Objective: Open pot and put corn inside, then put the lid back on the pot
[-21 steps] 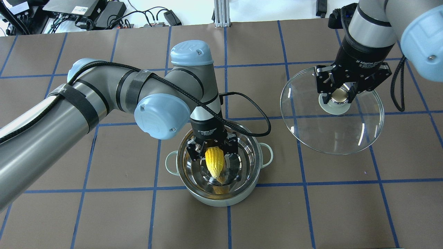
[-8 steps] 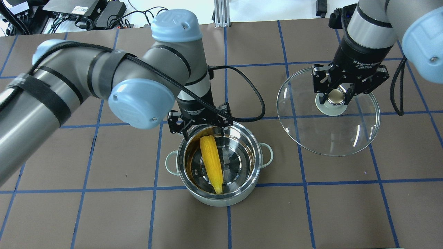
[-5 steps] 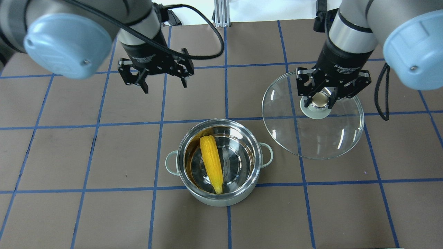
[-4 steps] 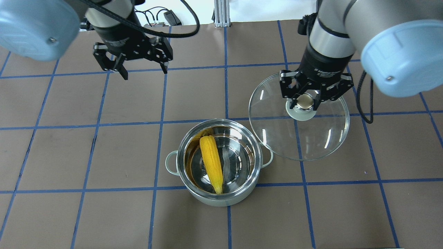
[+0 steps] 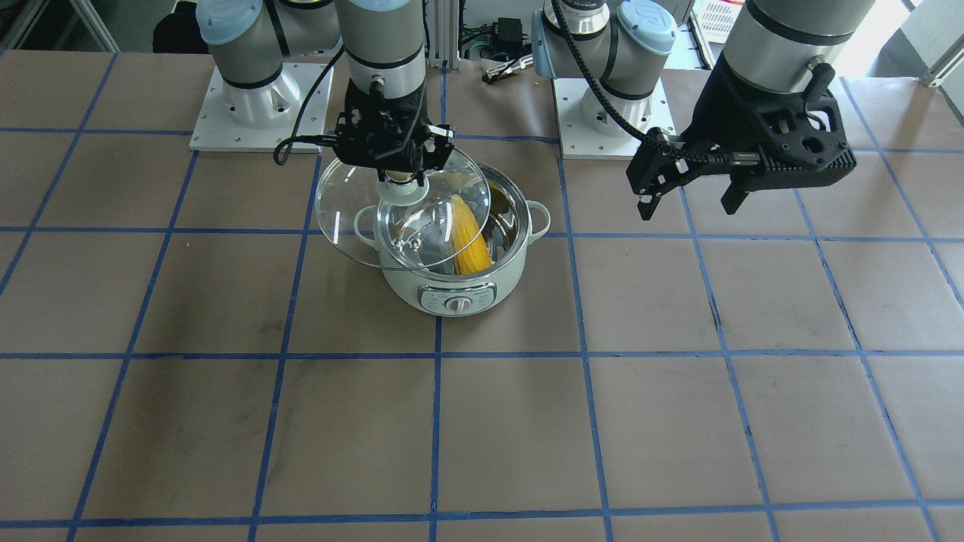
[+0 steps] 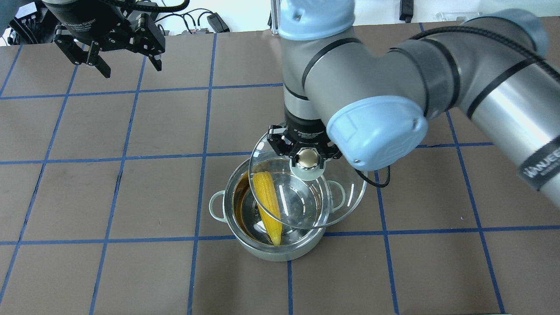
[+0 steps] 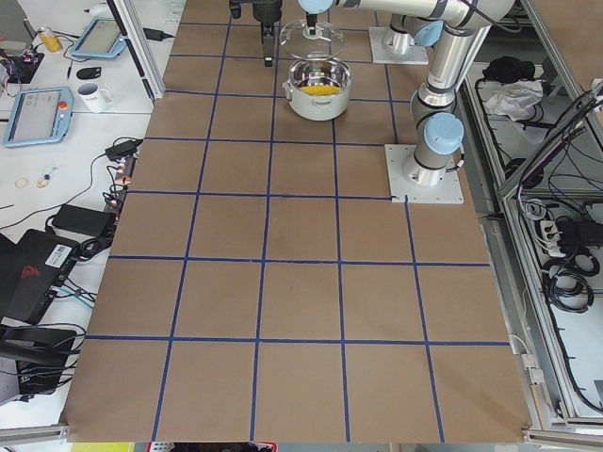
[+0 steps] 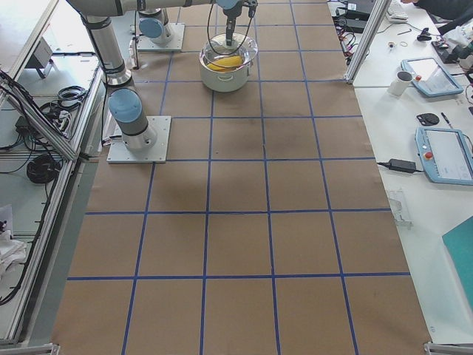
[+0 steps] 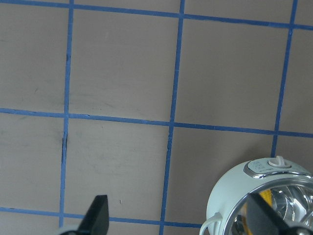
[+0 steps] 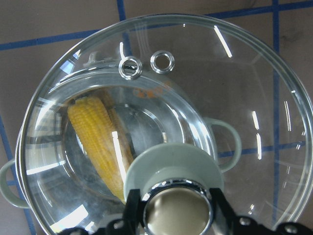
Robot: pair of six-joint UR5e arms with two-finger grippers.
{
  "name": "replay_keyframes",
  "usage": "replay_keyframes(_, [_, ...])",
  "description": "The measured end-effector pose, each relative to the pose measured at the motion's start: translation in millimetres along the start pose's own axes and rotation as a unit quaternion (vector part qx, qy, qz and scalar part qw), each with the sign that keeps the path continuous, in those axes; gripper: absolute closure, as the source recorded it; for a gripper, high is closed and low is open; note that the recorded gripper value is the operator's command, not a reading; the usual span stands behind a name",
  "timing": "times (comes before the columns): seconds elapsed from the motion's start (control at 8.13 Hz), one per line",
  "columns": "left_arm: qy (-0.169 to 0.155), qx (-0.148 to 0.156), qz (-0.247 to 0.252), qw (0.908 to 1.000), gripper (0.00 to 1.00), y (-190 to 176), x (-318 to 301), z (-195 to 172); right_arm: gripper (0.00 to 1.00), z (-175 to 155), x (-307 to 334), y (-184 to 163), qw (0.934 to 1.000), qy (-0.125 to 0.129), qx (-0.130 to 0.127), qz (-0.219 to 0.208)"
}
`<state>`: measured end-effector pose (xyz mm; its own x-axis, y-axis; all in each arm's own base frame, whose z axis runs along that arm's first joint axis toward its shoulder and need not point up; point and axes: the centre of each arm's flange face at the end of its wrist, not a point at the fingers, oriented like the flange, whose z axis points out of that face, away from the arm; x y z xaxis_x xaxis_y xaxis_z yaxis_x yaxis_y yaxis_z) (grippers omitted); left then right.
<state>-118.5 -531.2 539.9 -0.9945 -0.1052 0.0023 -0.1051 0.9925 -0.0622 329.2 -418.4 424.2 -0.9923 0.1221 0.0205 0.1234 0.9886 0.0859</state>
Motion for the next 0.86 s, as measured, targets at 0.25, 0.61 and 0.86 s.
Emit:
replay_keyframes(0.25, [0.000, 0.002, 0.000, 1.0000, 0.00, 0.0, -2.0, -2.0, 0.87, 18.6, -30.9, 14.4, 1.0000, 0.005, -0.003, -0.007])
replay_keyframes(0.61, [0.000, 0.003, 0.000, 1.0000, 0.00, -1.6, -2.2, -0.2, 0.91, 39.6, -43.8, 15.8, 0.9997, 0.004, -0.023, 0.003])
replay_keyframes(0.86, [0.000, 0.004, 0.000, 1.0000, 0.00, -1.1, -2.3, -1.0, 0.92, 54.7, -56.8, 21.2, 0.9995, 0.006, -0.032, 0.003])
